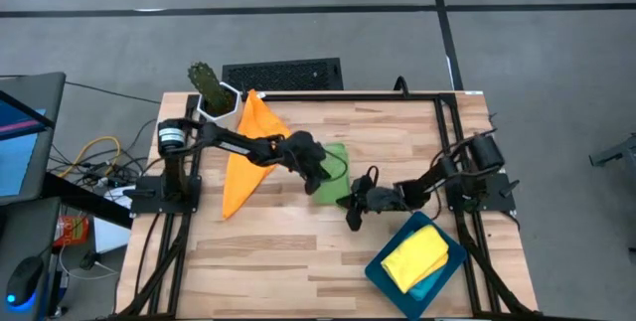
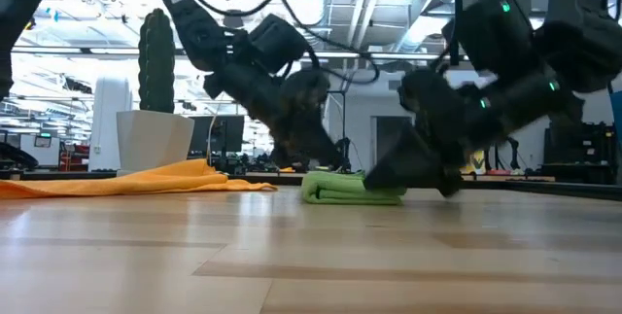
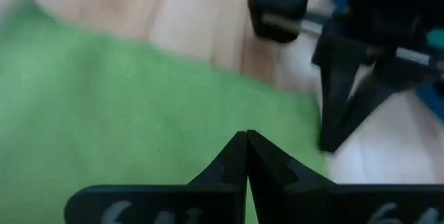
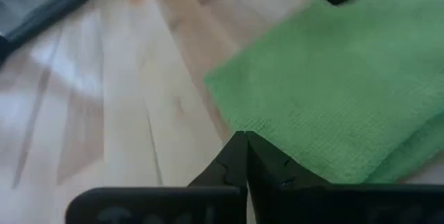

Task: Fold microfiber towels
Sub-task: Fold the green microfiber towel

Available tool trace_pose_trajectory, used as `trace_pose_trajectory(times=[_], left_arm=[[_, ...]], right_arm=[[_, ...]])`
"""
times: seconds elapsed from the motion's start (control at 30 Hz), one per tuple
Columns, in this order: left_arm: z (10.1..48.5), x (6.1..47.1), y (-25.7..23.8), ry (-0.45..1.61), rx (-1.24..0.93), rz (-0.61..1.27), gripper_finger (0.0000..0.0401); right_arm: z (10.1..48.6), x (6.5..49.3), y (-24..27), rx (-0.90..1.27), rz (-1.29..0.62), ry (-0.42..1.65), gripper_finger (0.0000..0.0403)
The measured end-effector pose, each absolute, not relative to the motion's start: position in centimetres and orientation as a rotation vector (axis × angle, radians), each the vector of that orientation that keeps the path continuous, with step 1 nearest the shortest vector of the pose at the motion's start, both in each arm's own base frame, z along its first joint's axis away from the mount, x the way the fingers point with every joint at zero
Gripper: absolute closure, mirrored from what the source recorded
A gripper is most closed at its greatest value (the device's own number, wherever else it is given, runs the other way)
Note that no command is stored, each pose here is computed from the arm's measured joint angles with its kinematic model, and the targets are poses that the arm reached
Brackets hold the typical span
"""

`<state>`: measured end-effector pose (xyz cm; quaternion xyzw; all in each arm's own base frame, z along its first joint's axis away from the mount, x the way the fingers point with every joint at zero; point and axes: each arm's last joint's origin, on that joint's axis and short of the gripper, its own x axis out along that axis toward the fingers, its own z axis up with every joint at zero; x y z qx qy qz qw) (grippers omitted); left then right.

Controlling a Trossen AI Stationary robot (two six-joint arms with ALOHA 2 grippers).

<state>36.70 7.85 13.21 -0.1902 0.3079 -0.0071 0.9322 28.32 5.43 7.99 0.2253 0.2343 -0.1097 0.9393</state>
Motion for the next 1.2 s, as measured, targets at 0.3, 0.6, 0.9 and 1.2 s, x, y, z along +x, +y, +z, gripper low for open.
trace_pose_trajectory(times=[0.3,0.6,0.9,1.2], left_arm=[[11.5,36.0,8.7,0.750,-0.389,0.152,0.0401],[11.4,36.1,8.3,0.715,-0.648,0.347,0.0401],[15.2,38.8,8.6,0.463,-0.747,0.174,0.0401],[19.0,38.6,13.5,0.683,-0.285,0.199,0.0401]], right_arm=[[8.3,28.2,5.6,0.522,-0.229,0.471,0.0387],[15.3,26.6,2.7,0.501,-0.311,0.397,0.0382],[16.6,24.4,2.7,0.556,-0.357,0.503,0.0382],[15.1,27.4,4.3,0.524,-0.314,0.587,0.0396]])
